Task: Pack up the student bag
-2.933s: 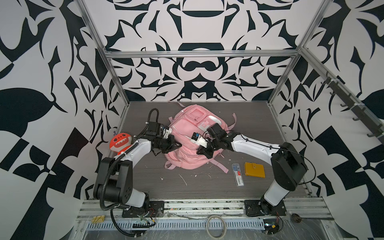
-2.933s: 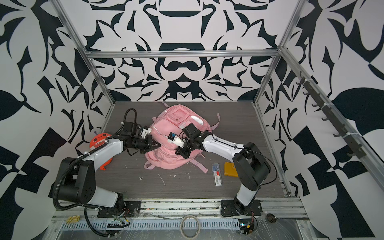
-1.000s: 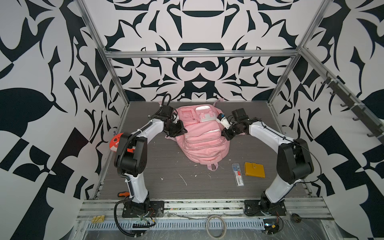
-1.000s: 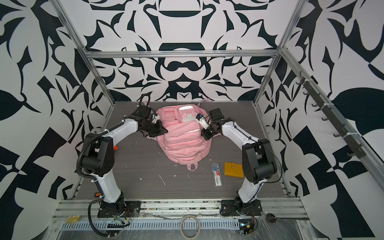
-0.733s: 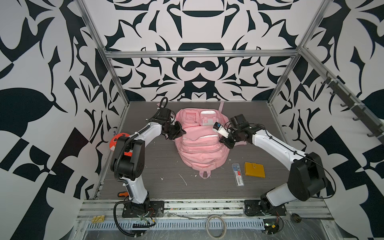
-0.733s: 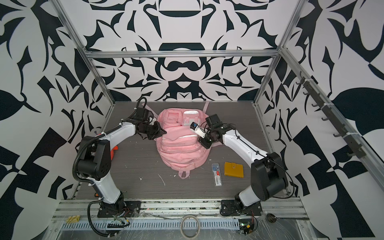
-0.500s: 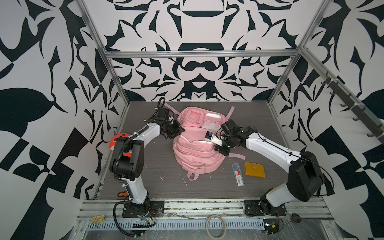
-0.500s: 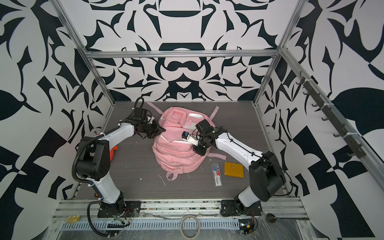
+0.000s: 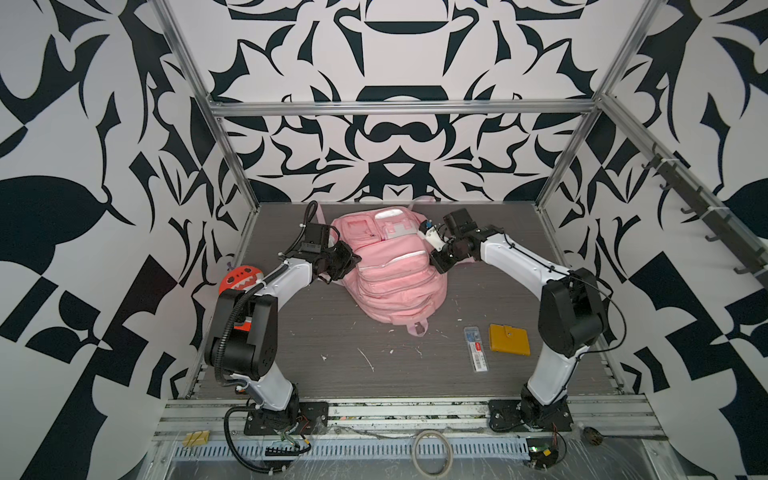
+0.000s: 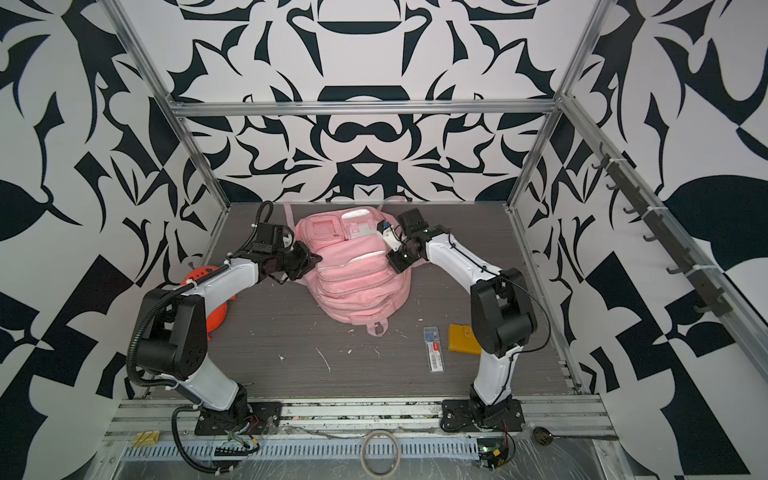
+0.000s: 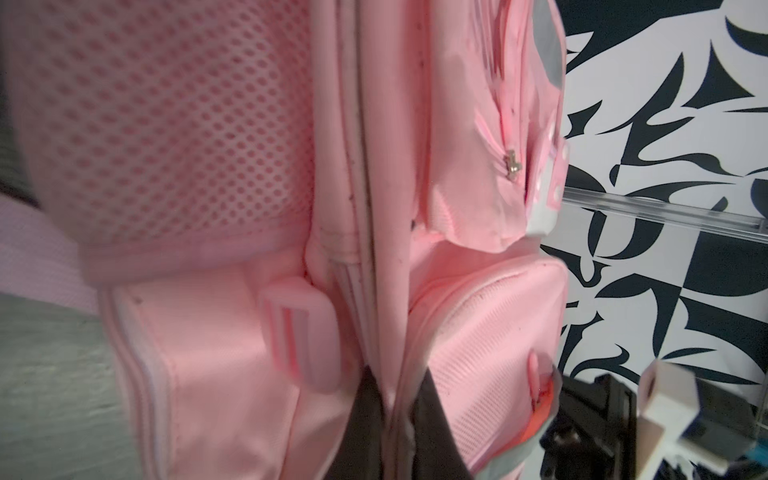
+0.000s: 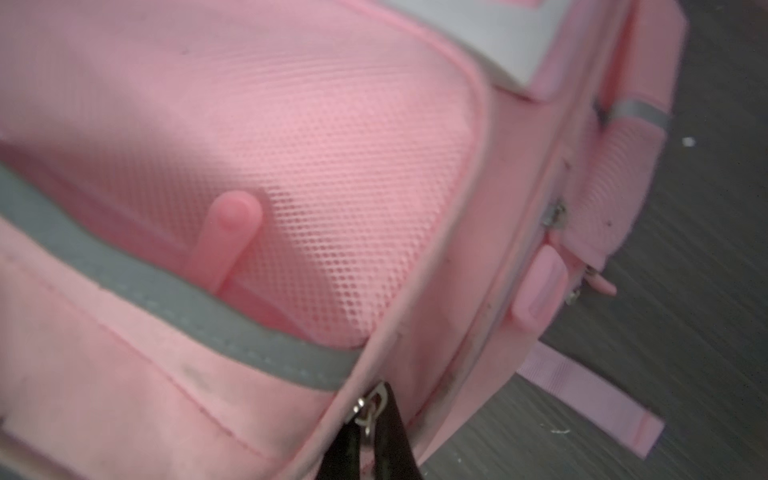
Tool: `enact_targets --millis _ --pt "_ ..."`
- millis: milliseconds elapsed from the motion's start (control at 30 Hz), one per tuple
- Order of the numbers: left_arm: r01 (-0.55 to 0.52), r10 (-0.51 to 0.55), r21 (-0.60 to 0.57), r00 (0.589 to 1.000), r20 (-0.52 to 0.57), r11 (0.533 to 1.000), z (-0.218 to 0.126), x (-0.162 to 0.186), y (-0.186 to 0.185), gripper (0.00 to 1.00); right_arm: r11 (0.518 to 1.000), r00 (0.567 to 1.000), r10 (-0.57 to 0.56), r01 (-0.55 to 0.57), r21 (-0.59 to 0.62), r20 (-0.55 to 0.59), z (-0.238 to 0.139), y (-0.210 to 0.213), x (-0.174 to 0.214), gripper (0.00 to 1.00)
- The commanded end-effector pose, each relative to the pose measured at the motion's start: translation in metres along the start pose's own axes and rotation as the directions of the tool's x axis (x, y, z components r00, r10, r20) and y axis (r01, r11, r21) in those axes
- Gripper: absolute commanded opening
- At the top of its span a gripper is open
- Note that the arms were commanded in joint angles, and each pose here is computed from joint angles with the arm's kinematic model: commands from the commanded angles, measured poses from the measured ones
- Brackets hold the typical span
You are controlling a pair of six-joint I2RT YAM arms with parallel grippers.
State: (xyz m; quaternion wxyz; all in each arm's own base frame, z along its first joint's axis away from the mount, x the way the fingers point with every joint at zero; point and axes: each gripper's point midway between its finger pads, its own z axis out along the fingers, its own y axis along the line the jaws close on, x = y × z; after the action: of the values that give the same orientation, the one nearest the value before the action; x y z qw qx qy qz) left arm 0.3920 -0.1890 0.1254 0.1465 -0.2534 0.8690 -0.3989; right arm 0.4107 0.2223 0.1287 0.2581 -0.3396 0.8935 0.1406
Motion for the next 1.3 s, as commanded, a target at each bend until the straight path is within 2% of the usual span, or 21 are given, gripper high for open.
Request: enact_targets --millis 0,67,100,167,233,333,400,467,567,667,867,1100,1267 --pt "-0.102 0.115 0.09 0.982 -0.151 0.991 -0.004 0.049 -0.025 0.0 1.0 0.989 0.019 -0.018 -0.01 0.149 -0.018 -0.003 -0.045 0.0" --pt "-0.138 0.157 0.092 0.956 -0.247 0.986 0.0 0.073 -0.025 0.0 1.0 0.988 0.021 -0.02 -0.01 0.151 -0.016 -0.007 -0.044 0.0" --pt "-0.153 0.172 0.088 0.943 -0.286 0.984 0.0 0.083 -0.024 0.06 1.0 0.989 0.018 -0.017 -0.007 0.148 -0.015 -0.009 -0.043 0.0" --pt "-0.213 0.233 0.094 0.909 -0.345 0.973 -0.008 0.101 -0.027 0.28 1.0 0.99 0.008 -0.008 0.0 0.141 -0.012 -0.015 -0.041 0.0" --pt "-0.302 0.311 0.086 0.869 -0.385 0.949 -0.022 0.114 -0.03 0.41 1.0 0.991 -0.004 0.003 0.009 0.136 -0.01 -0.02 -0.04 0.0" --pt "-0.503 0.479 0.05 0.782 -0.398 0.863 -0.045 0.12 -0.035 0.51 0.999 0.992 -0.033 0.031 0.019 0.123 -0.008 -0.027 -0.037 0.0" --pt "-0.599 0.567 0.058 0.717 -0.406 0.799 -0.057 0.117 -0.042 0.52 0.997 0.991 -0.074 0.073 0.02 0.113 -0.007 -0.027 -0.034 0.0" --pt "-0.693 0.669 0.088 0.643 -0.373 0.715 -0.06 0.107 -0.058 0.56 0.993 0.988 -0.119 0.118 0.02 0.1 -0.006 -0.026 -0.03 0.0" --pt "-0.774 0.762 0.121 0.561 -0.324 0.621 -0.048 0.088 -0.087 0.61 0.987 0.983 -0.161 0.16 0.019 0.085 -0.005 -0.025 -0.025 0.0" --pt "-0.8 0.78 0.109 0.53 -0.333 0.59 -0.024 0.068 -0.103 0.62 0.984 0.98 -0.178 0.177 0.015 0.092 -0.006 -0.024 -0.027 0.0" --pt "-0.809 0.775 0.095 0.513 -0.37 0.581 0.034 0.043 -0.1 0.64 0.983 0.977 -0.185 0.185 0.008 0.104 -0.007 -0.023 -0.032 0.0" --pt "-0.815 0.755 0.074 0.492 -0.432 0.574 0.073 0.037 -0.078 0.69 0.98 0.975 -0.196 0.198 -0.002 0.104 -0.008 -0.021 -0.032 0.0" --pt "-0.858 0.765 0.045 0.432 -0.478 0.512 0.09 0.048 -0.062 0.7 0.979 0.975 -0.203 0.204 -0.006 0.093 -0.008 -0.021 -0.032 0.0"
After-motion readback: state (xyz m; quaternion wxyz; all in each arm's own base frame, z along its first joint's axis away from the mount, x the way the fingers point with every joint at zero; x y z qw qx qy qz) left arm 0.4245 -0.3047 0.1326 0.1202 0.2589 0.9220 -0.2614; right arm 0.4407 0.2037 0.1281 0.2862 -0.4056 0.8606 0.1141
